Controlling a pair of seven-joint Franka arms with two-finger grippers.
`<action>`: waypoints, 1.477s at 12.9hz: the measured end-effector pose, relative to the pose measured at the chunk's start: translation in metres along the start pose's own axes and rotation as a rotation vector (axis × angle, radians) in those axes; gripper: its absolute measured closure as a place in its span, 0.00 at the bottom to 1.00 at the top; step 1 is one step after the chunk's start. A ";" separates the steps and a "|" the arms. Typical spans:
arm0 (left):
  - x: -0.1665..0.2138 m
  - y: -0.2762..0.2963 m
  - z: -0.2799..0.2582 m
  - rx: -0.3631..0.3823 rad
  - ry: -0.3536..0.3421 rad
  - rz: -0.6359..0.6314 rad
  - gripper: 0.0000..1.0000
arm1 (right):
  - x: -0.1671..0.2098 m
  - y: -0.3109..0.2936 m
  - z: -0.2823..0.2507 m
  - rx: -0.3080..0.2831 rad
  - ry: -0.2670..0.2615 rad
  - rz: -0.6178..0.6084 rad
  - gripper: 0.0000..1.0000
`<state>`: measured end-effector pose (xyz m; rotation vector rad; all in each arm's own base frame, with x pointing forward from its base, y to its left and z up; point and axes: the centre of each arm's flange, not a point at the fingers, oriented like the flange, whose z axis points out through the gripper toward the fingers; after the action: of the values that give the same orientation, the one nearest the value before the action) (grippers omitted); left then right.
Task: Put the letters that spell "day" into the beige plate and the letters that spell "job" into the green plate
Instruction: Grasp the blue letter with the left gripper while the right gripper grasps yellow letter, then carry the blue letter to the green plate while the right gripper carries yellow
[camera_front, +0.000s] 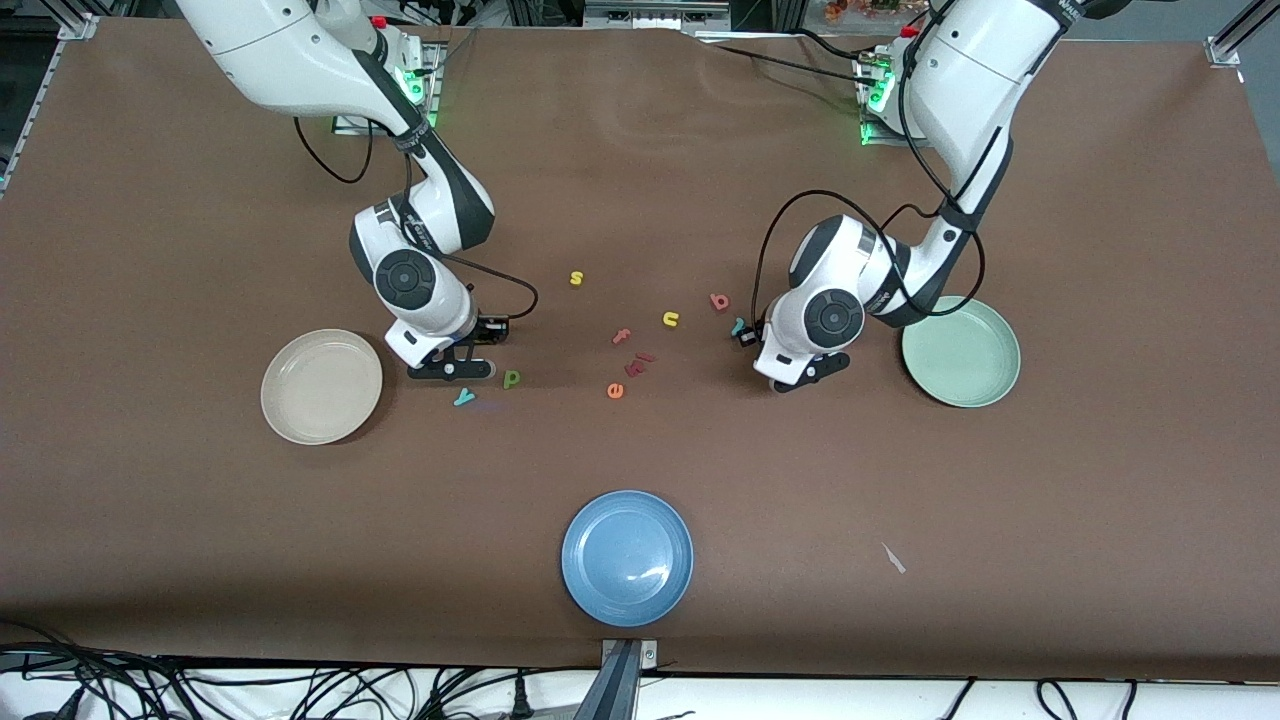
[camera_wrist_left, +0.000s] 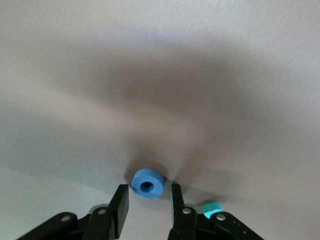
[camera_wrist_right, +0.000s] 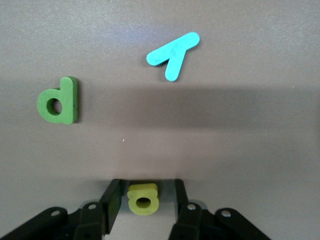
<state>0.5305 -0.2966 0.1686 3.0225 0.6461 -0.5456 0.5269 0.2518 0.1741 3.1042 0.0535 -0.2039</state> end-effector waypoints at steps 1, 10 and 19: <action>0.002 0.001 -0.002 -0.004 0.004 -0.003 0.63 | 0.000 0.000 0.000 0.000 0.000 0.001 0.49; 0.003 0.002 -0.003 -0.007 0.006 -0.010 0.74 | -0.001 -0.003 -0.001 0.002 0.002 -0.001 0.68; 0.005 0.002 0.000 -0.004 0.001 -0.012 0.74 | 0.010 -0.003 -0.017 -0.016 -0.025 0.006 0.72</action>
<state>0.5352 -0.2961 0.1666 3.0175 0.6654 -0.5430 0.5384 0.2552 0.1893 3.0846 0.0448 -0.2402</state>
